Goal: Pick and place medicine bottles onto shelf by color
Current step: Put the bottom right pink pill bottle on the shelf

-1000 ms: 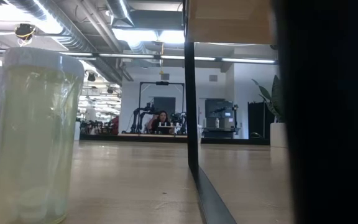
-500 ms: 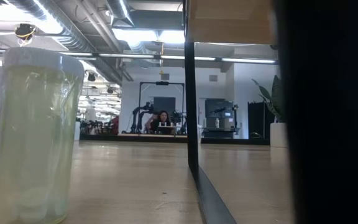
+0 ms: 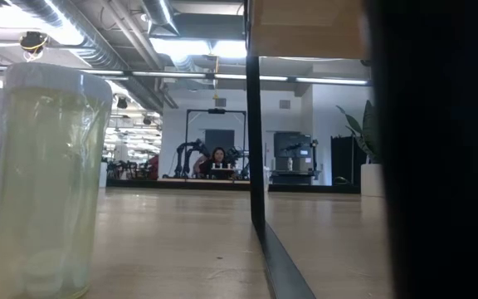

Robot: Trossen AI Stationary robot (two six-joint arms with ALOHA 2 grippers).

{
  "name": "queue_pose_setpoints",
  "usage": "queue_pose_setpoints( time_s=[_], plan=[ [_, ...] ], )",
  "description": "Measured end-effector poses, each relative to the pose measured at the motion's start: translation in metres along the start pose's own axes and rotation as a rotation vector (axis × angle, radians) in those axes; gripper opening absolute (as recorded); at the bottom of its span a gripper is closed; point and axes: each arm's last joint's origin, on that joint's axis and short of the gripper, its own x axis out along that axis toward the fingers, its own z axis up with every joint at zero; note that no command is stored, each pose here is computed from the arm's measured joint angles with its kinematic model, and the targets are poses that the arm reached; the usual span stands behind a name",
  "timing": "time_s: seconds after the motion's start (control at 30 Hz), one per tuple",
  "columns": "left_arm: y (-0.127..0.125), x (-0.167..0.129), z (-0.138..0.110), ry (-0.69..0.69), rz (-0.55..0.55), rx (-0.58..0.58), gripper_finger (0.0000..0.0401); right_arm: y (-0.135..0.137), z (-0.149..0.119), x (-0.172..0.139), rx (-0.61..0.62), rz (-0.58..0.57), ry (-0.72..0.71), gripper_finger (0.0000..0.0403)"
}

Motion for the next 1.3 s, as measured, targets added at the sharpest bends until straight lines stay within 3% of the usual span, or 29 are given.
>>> queue_pose_setpoints(
  time_s=[0.2,0.43,0.63,0.87,1.1,1.3],
  plan=[
    [0.003,0.004,0.013,-0.097,-0.019,-0.083,0.0147,0.0,0.0,0.0,0.001,-0.001,0.001,0.0103],
    [0.006,0.009,0.026,-0.167,-0.111,0.006,0.0144,-0.001,0.0,0.0,0.002,-0.02,0.006,0.0103],
    [0.006,0.009,0.028,-0.191,-0.119,0.143,0.0144,-0.001,-0.001,0.0,0.003,-0.041,0.009,0.0103],
    [0.01,0.012,0.03,-0.183,-0.16,0.204,0.0144,-0.002,-0.001,0.0,0.004,-0.053,0.013,0.0104],
    [0.012,0.051,0.013,-0.074,-0.236,0.277,0.0144,-0.002,-0.002,0.0,0.013,-0.079,0.026,0.0104],
    [0.014,0.061,0.01,-0.071,-0.241,0.368,0.0144,-0.003,-0.002,0.0,0.015,-0.111,0.031,0.0104]
  ],
)
